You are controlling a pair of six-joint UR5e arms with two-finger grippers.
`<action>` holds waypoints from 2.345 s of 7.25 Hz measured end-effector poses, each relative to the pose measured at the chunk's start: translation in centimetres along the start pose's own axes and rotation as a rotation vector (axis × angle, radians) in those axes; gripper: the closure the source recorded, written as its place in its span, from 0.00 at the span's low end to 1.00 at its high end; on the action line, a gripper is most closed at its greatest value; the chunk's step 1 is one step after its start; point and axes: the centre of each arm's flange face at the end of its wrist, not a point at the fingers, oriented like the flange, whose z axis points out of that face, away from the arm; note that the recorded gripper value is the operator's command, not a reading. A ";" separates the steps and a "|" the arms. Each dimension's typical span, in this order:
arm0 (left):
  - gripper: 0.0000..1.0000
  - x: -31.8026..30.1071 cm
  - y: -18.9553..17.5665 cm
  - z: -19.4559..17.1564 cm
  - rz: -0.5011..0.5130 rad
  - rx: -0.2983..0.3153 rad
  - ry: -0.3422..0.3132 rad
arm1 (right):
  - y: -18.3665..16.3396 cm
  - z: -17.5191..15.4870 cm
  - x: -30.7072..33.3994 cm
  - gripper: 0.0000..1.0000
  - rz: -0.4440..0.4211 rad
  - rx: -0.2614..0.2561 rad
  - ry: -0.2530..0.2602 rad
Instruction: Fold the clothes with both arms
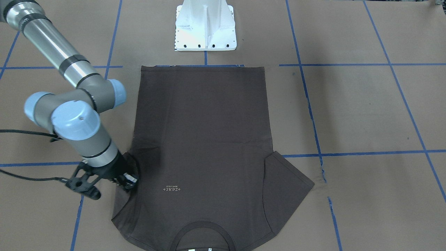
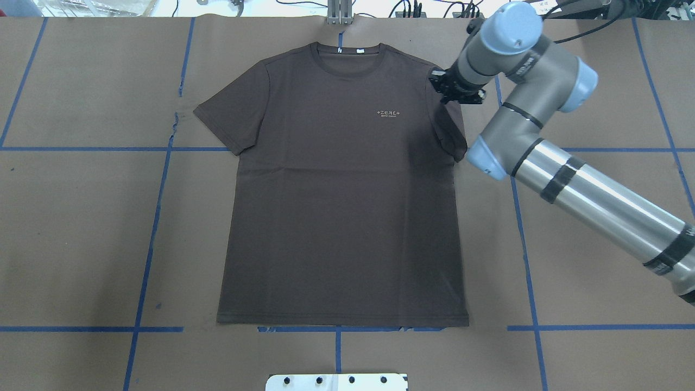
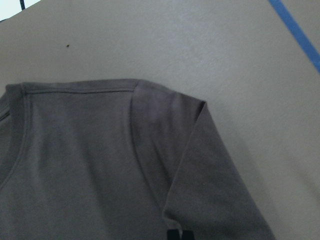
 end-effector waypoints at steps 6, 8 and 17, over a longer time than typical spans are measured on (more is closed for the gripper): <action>0.00 0.2 0.0 -0.1 0.002 0.005 0.016 | 0.9 2.3 -5.0 0.01 0.041 0.065 0.035; 0.00 0.6 -0.2 -0.3 0.002 0.012 0.037 | 2.9 2.7 -5.6 0.00 0.013 0.083 0.027; 0.04 18.7 -17.8 6.2 -0.117 0.048 0.203 | 11.9 -18.2 1.0 0.00 -0.037 -0.076 -0.149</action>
